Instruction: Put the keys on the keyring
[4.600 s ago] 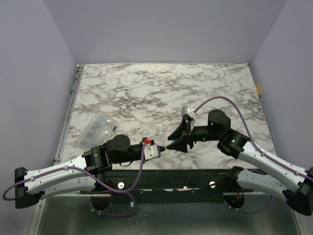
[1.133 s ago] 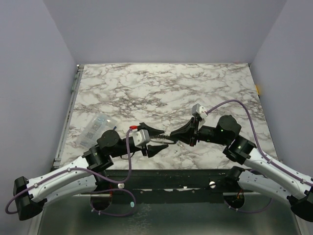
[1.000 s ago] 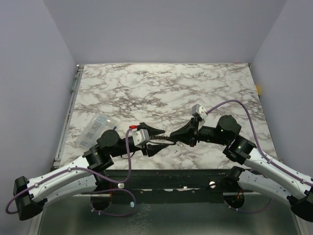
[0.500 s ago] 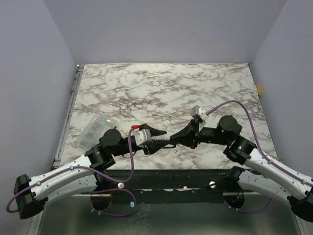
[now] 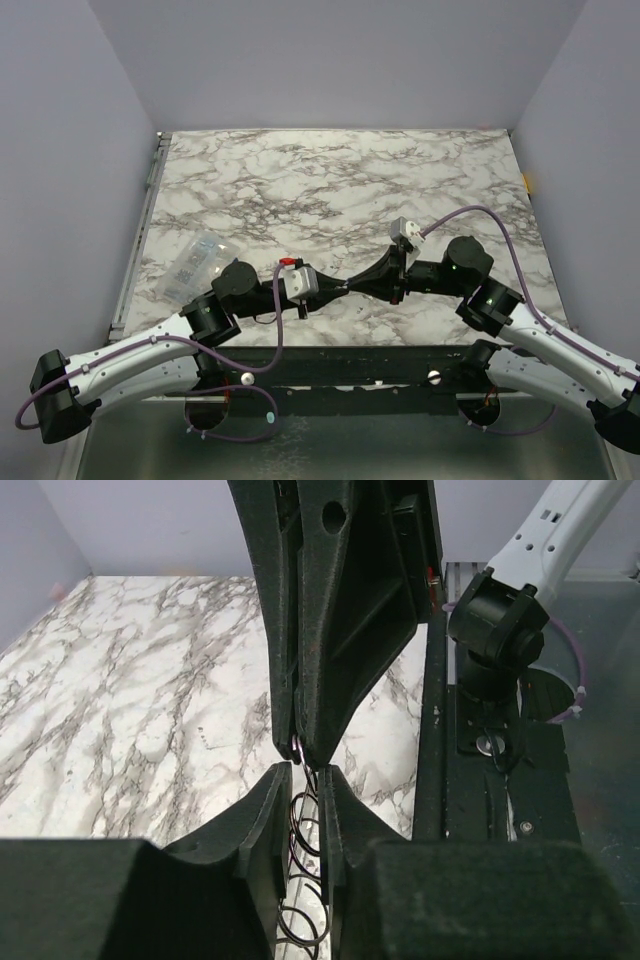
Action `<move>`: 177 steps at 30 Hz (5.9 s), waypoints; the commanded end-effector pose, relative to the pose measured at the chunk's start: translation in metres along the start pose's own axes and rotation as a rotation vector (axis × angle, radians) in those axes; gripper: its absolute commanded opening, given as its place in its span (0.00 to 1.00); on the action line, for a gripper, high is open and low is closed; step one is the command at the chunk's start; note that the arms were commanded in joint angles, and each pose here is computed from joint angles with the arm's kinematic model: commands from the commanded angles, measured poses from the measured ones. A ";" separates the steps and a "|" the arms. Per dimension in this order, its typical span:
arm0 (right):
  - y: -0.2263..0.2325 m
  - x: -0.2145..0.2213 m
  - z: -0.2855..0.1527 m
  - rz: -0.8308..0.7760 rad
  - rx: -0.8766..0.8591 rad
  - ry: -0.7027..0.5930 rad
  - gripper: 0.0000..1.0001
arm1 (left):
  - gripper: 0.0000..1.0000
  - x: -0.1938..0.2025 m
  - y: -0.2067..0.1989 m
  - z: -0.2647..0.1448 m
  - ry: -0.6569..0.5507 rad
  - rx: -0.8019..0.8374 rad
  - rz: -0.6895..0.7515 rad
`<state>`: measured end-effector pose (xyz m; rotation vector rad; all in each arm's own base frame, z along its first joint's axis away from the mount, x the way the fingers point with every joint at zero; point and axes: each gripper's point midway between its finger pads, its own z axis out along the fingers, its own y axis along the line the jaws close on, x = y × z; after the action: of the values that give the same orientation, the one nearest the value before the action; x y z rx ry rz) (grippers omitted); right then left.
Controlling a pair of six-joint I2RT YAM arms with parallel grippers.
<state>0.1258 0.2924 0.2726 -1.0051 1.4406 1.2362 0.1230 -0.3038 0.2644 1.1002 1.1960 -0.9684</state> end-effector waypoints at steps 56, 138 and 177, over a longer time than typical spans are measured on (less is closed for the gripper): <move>-0.093 0.047 -0.065 0.324 0.788 0.222 0.64 | 0.00 0.060 -0.011 -0.030 0.196 0.215 0.815; 0.001 0.071 0.023 -0.428 0.071 0.368 0.38 | 0.00 0.047 -0.041 -0.016 0.123 0.343 0.493; -0.011 0.051 0.028 -0.611 0.285 0.317 0.01 | 0.28 0.059 -0.010 -0.013 0.183 0.167 0.465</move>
<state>0.1281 0.3090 0.1938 -1.4361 1.4047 0.3945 0.1163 -0.2933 0.2049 1.5625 0.9484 -0.6302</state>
